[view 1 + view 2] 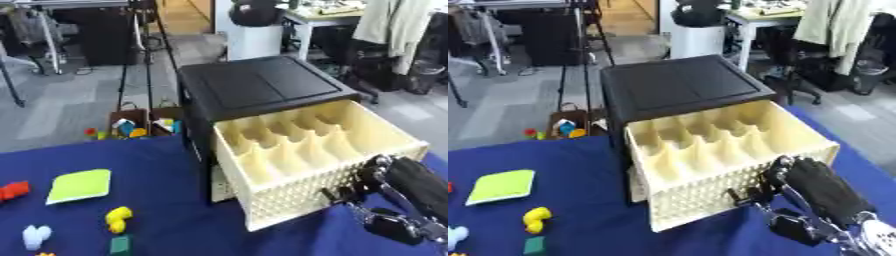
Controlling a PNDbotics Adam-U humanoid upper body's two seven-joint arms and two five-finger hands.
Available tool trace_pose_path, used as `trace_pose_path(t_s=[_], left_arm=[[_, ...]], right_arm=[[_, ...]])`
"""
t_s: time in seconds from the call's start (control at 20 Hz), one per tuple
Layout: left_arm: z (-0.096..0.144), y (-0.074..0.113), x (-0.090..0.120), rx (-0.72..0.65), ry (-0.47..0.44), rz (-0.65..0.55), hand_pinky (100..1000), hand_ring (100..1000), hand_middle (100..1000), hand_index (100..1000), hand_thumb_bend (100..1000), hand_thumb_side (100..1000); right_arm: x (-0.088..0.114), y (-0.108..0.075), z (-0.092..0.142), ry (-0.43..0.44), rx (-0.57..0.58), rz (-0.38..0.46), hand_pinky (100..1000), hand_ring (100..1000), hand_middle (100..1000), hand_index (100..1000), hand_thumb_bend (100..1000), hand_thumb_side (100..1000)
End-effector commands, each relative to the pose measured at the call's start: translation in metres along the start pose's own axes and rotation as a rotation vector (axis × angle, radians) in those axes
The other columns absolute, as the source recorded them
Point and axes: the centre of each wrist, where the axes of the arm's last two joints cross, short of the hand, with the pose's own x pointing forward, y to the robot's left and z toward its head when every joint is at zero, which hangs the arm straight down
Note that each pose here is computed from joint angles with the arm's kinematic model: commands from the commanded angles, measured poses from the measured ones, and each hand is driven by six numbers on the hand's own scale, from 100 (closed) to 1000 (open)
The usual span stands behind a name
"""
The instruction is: Pick up objects from table and place into drawer.
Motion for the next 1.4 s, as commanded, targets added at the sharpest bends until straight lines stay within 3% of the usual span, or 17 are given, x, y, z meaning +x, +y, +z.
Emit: trace_pose_path(t_s=[0.05, 0.3, 1.4], left_arm=[[-0.0066, 0.0022, 0.0045, -0.019, -0.027, -0.011, 688, 784, 819, 858, 330, 1000], [-0.0062, 0.0023, 0.0045, -0.02, -0.025, -0.012, 688, 784, 819, 858, 332, 1000], [-0.0052, 0.0021, 0.0042, -0.022, -0.021, -0.01, 688, 785, 818, 858, 327, 1000]], right_arm=[[-0.0063, -0.0071, 0.0027, 0.032, -0.019, 0.038, 306, 283, 189, 236, 311, 155], [-0.0072, -0.0044, 0.0057, 0.042, -0.021, 0.038, 306, 281, 188, 236, 315, 169], [0.0003, -0.0049, -0.0013, -0.075, 0.025, -0.038, 312, 271, 181, 235, 336, 141]])
